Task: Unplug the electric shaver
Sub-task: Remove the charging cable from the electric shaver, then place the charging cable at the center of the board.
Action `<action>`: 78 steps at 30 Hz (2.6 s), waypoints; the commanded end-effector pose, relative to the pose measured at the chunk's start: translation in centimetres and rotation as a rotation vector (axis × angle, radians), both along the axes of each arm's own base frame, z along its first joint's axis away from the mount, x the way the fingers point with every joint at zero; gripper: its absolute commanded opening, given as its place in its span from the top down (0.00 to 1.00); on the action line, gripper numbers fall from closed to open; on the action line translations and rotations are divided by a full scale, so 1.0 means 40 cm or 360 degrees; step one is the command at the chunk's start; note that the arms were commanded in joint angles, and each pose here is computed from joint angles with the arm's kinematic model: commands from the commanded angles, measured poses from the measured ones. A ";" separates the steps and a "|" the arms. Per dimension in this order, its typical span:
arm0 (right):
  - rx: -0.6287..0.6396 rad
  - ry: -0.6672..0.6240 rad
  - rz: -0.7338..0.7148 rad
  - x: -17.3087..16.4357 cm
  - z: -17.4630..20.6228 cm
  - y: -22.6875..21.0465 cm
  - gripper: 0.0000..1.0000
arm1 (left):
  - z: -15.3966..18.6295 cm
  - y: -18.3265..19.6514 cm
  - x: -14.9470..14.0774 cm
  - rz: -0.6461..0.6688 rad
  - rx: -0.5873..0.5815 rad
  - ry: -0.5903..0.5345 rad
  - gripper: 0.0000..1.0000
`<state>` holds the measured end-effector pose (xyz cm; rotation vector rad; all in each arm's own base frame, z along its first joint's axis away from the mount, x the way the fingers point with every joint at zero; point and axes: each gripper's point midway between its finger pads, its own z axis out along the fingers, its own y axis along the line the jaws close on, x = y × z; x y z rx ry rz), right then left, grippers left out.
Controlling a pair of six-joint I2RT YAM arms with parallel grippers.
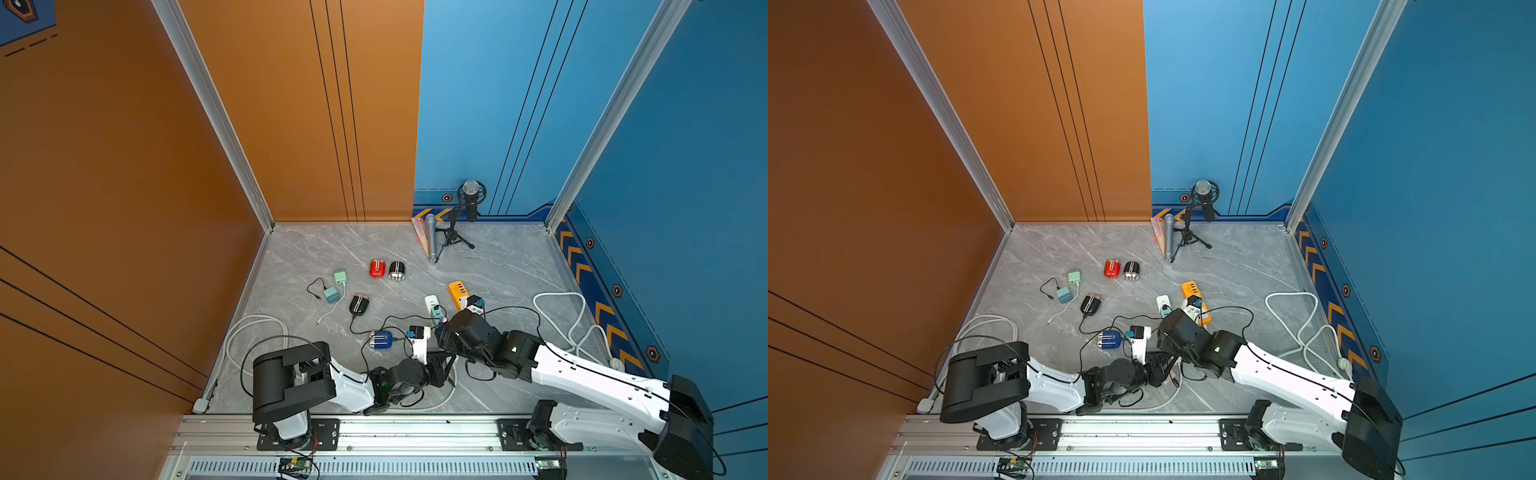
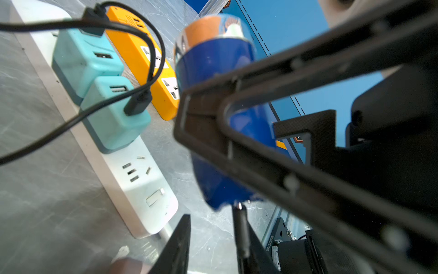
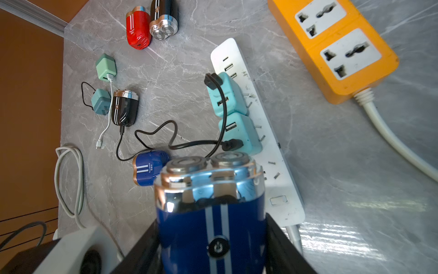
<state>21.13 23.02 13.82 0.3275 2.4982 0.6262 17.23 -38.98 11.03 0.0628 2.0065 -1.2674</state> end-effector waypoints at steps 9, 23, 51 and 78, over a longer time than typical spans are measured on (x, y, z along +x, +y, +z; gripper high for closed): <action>0.0058 0.0008 -0.0023 -0.001 0.011 0.004 0.62 | 0.035 0.006 0.024 0.0120 -0.0129 -0.0066 0.69; 0.0070 0.0002 -0.0047 0.001 0.016 0.004 0.64 | 0.015 0.020 0.026 0.0155 -0.0117 -0.0048 0.89; -0.0038 -0.0166 -0.0202 0.111 0.082 -0.045 0.72 | -0.022 0.116 -0.012 0.0263 -0.0046 -0.0039 1.00; -0.0165 -0.0307 -0.0178 0.080 0.135 -0.119 0.72 | -0.173 0.248 0.011 0.0335 0.0037 0.0316 0.41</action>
